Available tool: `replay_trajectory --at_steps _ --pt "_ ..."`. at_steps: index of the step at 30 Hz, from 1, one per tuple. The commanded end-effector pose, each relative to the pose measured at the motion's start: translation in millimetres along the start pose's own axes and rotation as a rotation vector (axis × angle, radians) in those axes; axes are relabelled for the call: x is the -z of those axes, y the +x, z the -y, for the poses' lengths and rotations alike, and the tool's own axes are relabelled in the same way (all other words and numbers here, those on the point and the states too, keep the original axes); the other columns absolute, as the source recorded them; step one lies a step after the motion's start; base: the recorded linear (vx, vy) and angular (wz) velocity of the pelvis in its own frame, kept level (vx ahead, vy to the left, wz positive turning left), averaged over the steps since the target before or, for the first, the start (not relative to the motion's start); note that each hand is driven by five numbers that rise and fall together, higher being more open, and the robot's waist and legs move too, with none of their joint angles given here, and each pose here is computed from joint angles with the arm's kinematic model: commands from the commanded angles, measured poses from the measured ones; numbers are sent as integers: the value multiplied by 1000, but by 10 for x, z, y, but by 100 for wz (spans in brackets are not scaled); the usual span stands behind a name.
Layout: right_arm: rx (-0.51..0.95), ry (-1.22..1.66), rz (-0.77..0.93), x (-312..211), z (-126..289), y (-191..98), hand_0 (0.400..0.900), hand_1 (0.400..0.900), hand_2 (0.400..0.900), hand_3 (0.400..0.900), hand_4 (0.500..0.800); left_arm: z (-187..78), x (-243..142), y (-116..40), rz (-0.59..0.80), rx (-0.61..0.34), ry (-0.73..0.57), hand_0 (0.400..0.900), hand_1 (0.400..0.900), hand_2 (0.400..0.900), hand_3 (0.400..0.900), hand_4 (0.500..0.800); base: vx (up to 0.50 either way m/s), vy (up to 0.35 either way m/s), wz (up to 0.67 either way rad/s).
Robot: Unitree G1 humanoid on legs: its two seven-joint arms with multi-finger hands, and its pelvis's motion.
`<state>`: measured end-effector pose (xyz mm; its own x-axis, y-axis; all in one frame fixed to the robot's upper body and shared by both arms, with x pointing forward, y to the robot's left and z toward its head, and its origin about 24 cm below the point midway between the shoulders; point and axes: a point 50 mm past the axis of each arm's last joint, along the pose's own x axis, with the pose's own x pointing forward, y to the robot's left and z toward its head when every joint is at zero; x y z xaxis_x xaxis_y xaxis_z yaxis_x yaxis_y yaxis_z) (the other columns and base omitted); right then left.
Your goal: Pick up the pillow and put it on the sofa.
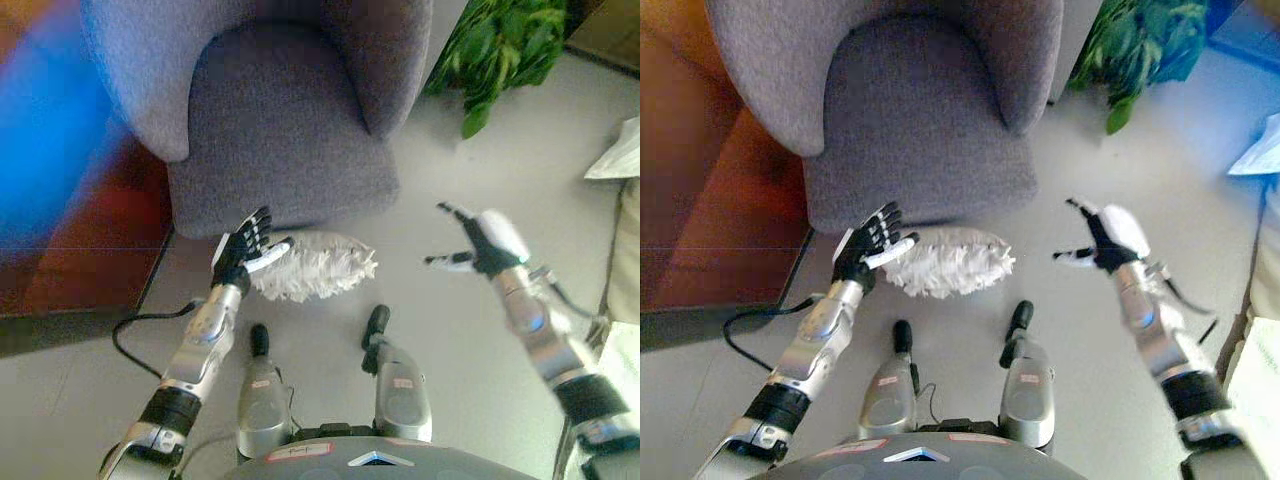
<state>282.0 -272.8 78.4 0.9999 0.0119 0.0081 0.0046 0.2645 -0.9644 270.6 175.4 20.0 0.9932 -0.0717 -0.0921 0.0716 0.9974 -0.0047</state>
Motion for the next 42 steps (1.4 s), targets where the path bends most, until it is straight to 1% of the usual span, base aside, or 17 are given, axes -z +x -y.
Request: replay_trajectory --at_steps 1,5,6,8,9,10,13,15,19,24,28,32,34,38,39,42 --pt "155 -156 192 -376 307 234 900 900 900 900 800 -30 -716 161 341 -19 -33 900 900 900 900 800 -57 6 0" --pt "199 -153 223 -475 386 328 900 900 900 900 800 -4 -954 236 440 -45 -47 900 900 900 900 800 -96 37 -2" --pt "209 -153 226 -488 409 358 900 900 900 900 800 11 -1073 249 493 -50 -23 900 900 900 900 800 -149 47 1" --pt "239 -153 234 -519 460 401 900 900 900 900 800 20 -1268 245 585 -67 3 900 900 900 900 800 -139 42 5" --pt "242 -153 235 -522 467 407 900 900 900 900 800 21 -1276 247 588 -68 4 900 900 900 900 800 -170 53 12" --pt "271 -145 245 -565 528 438 900 900 900 900 800 20 -1406 231 650 -91 -21 900 900 900 900 800 -148 46 15" --pt "326 -122 242 -597 623 486 900 900 900 900 800 -12 -1567 210 727 -147 -53 900 900 900 900 800 -154 69 16" --pt "357 -108 249 -639 684 523 900 900 900 900 800 -39 -1614 197 753 -172 -62 900 900 900 900 800 -109 86 4" --pt "407 -74 253 -687 787 570 900 900 900 900 800 -47 -1643 178 774 -183 -58 900 900 900 900 800 -95 69 8" --pt "495 -41 235 -725 955 659 900 900 900 900 800 -45 -1685 151 796 -182 -85 900 900 900 900 800 12 24 8" --pt "580 -47 224 -771 1174 728 900 900 900 900 800 -54 -1763 71 839 -176 -95 900 900 900 900 800 -9 20 15" --pt "574 -39 248 -903 1354 820 900 900 900 900 800 -91 -1792 4 854 -177 -114 900 900 900 900 800 -1 32 12" --pt "551 -16 263 -997 1431 877 900 900 900 900 800 -83 -1776 -13 840 -159 -119 900 900 900 900 800 3 42 5" --pt "543 79 292 -1113 1520 918 900 900 900 900 800 -96 -1695 -43 803 -158 -129 900 900 900 900 800 2 22 0" --pt "535 105 297 -1145 1533 935 400 400 400 400 500 -102 -1682 -39 793 -157 -131 900 900 900 900 800 0 0 0" --pt "527 167 313 -1216 1583 961 400 400 400 400 500 -122 -1675 -48 784 -159 -133 900 900 900 900 800 -1 16 -6"
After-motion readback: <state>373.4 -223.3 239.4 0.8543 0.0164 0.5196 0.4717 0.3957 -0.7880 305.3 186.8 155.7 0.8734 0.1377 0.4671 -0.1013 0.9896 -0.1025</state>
